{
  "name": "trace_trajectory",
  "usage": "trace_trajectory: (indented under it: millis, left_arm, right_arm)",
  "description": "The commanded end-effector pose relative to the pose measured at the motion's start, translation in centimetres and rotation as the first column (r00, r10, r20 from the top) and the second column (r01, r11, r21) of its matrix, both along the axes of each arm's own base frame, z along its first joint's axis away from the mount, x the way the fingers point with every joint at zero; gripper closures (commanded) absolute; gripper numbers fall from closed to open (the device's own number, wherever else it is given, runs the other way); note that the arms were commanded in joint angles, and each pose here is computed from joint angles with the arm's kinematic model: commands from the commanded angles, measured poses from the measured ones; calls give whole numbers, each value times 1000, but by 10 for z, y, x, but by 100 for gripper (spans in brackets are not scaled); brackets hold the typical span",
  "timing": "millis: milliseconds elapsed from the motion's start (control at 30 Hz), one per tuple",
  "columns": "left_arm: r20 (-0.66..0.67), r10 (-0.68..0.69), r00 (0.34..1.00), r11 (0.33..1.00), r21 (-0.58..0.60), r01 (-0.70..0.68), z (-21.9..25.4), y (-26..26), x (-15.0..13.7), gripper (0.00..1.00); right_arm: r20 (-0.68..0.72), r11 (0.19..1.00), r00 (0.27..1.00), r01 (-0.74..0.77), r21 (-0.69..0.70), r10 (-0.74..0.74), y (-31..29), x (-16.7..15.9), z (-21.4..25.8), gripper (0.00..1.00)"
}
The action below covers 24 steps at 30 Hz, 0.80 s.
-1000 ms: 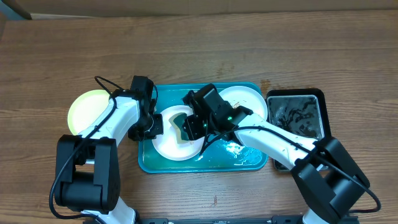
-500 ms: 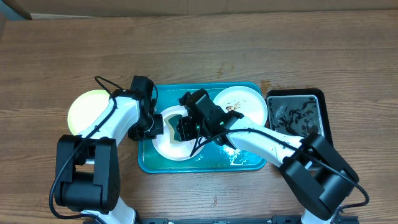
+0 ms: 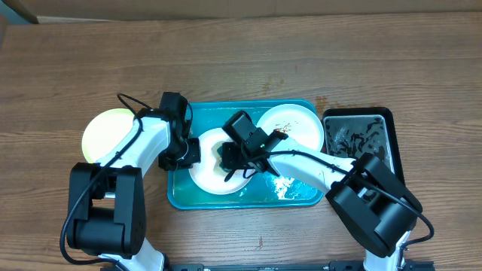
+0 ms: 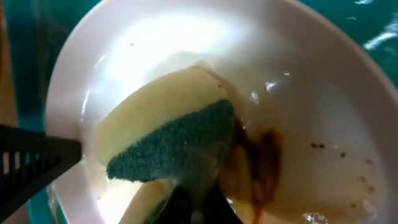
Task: Clean dirty plates on tray and stack at the side
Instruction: 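Scrub the white plate with the sponge while left gripper holds its rim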
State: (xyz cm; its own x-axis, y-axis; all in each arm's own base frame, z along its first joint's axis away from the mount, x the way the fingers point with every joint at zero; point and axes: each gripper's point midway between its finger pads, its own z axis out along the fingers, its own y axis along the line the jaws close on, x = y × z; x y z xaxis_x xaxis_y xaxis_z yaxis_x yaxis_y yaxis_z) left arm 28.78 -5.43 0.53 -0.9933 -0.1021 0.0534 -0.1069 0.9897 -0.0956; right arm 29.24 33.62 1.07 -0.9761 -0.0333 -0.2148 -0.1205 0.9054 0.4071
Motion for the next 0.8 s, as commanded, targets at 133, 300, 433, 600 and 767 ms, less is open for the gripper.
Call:
trace_trajectory:
  millis: [133, 300, 433, 600, 767]
  left_arm:
    - [-47, -16, 999, 999, 32, 17, -13, 6, -11, 96]
    - [-47, -17, 999, 999, 39, 18, -14, 7, -12, 96]
    - [-47, -17, 999, 999, 40, 18, -14, 7, -11, 95]
    - [-47, -17, 999, 999, 40, 18, -14, 7, -11, 96]
    - [-47, -17, 999, 999, 39, 18, -14, 7, -12, 96]
  right_arm:
    - [6, 959, 988, 151, -241, -155, -66, 8, -31, 96]
    - [11, 928, 983, 176, -328, -182, -85, 3, -35, 96]
    - [20, 901, 982, 182, -393, -190, -100, 0, -36, 96]
    - [13, 891, 981, 179, -417, -191, -105, -4, -35, 96]
    - [38, 899, 975, 218, -379, -221, -99, 3, -18, 96]
